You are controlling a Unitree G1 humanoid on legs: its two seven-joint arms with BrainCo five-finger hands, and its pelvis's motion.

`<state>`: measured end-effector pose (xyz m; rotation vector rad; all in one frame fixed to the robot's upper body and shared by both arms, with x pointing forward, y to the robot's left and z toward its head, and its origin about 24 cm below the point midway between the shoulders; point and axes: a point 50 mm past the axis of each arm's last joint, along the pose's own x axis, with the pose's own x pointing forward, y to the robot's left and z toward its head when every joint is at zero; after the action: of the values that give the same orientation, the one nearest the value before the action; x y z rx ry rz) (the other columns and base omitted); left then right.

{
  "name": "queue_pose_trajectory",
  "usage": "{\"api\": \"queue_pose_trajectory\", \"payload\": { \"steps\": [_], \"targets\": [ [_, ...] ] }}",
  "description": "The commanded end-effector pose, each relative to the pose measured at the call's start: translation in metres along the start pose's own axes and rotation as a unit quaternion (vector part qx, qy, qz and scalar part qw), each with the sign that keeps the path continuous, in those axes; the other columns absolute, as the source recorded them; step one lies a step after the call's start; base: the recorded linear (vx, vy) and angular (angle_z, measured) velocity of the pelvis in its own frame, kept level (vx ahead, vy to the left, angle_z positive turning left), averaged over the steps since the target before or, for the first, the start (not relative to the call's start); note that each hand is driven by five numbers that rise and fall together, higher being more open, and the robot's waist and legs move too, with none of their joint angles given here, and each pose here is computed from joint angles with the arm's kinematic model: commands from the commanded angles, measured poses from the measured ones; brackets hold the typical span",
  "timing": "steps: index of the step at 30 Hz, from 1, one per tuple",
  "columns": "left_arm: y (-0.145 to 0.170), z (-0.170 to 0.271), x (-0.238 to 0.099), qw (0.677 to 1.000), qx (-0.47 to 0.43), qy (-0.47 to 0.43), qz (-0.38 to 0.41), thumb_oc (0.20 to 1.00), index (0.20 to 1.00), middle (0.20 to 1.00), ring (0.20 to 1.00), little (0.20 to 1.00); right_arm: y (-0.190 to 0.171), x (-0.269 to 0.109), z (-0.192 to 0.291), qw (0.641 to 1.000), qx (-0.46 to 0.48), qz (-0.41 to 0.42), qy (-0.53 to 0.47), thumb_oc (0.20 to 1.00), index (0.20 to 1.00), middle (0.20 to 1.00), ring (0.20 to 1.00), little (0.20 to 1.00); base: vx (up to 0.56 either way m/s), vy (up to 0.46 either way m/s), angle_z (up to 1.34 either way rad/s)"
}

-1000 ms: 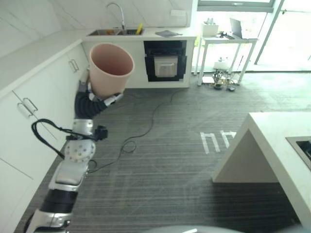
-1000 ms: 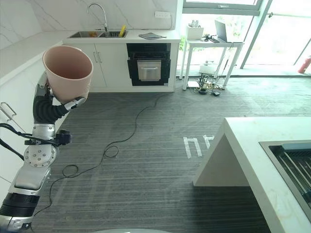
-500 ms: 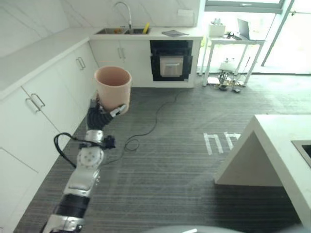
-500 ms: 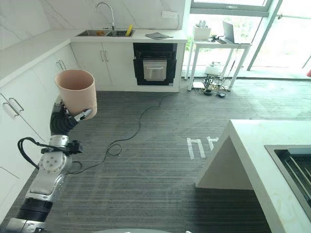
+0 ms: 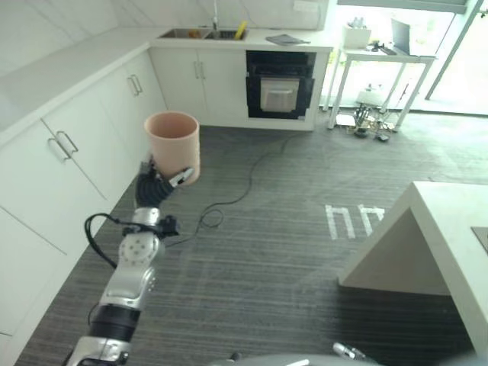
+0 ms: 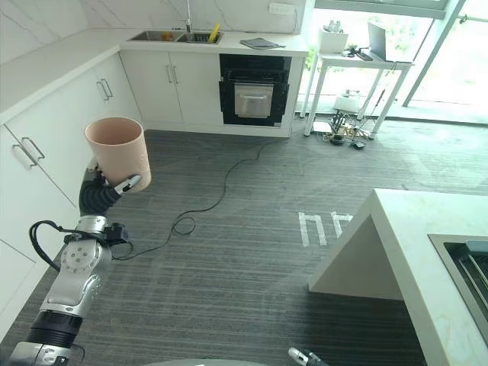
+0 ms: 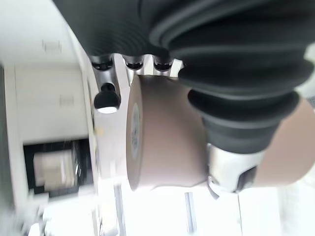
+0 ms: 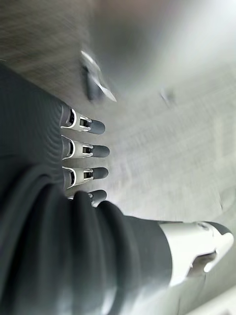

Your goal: Place the dishes in the dishwasher.

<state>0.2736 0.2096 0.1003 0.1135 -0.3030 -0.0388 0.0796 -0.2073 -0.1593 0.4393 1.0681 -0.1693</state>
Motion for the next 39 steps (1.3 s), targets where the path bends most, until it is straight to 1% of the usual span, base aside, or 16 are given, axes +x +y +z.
{"api": "queue_pose_trajectory", "payload": {
  "steps": [1,5,12,18,19,23,27,31,34,39],
  "targets": [
    [-0.018,0.026,0.021,0.996,-0.034,-0.073,-0.03,0.2,0.2,0.2,0.2,0.2,0.019,0.01,0.018,0.999,-0.029,0.016,-0.019,1.0,1.0,1.0,1.0,1.0,0.0,0.0,0.0],
    [-0.019,0.028,0.02,0.997,-0.031,-0.07,-0.033,0.2,0.2,0.2,0.2,0.2,0.016,0.011,0.026,0.998,-0.049,-0.008,-0.027,1.0,1.0,1.0,1.0,1.0,0.0,-0.014,0.04],
    [-0.017,0.026,0.019,0.997,-0.031,-0.066,-0.039,0.2,0.2,0.2,0.2,0.2,0.018,0.013,0.033,0.997,-0.077,-0.009,-0.03,1.0,1.0,1.0,1.0,1.0,0.0,-0.005,0.03],
    [-0.017,0.028,0.018,0.997,-0.023,-0.07,-0.038,0.2,0.2,0.2,0.2,0.2,0.023,0.013,0.037,0.994,-0.097,0.003,-0.042,1.0,1.0,1.0,1.0,1.0,0.05,-0.078,0.07],
    [-0.013,0.029,0.017,0.997,-0.022,-0.074,-0.023,0.2,0.2,0.2,0.2,0.2,0.031,0.013,0.043,0.991,-0.122,0.028,-0.056,1.0,1.0,1.0,1.0,1.0,0.08,-0.153,0.04],
    [-0.01,0.033,0.016,0.996,-0.015,-0.093,0.002,0.2,0.2,0.2,0.2,0.2,0.037,0.014,0.054,0.986,-0.144,0.05,-0.062,1.0,1.0,1.0,1.0,1.0,0.06,-0.206,0.11],
    [-0.012,0.031,0.013,0.995,-0.018,-0.097,-0.01,0.2,0.2,0.2,0.2,0.2,0.029,0.013,0.061,0.986,-0.139,0.044,-0.074,1.0,1.0,1.0,1.0,1.0,0.14,-0.07,0.56],
    [-0.012,0.029,0.006,0.996,-0.021,-0.091,-0.009,0.2,0.2,0.2,0.2,0.2,0.024,0.011,0.057,0.986,-0.151,0.036,-0.068,1.0,1.0,1.0,1.0,1.0,0.44,0.376,-0.03],
    [-0.012,0.02,0.002,0.996,-0.011,-0.082,-0.014,0.2,0.2,0.2,0.2,0.2,0.01,0.008,0.05,0.988,-0.138,0.007,-0.063,1.0,1.0,1.0,1.0,1.0,0.47,0.475,-0.04],
    [-0.013,0.024,0.007,0.995,0.011,-0.077,-0.059,0.2,0.2,0.2,0.2,0.2,0.008,0.007,0.045,0.992,-0.1,-0.015,-0.077,1.0,1.0,1.0,1.0,1.0,0.32,0.308,-0.21]
  ]
}}
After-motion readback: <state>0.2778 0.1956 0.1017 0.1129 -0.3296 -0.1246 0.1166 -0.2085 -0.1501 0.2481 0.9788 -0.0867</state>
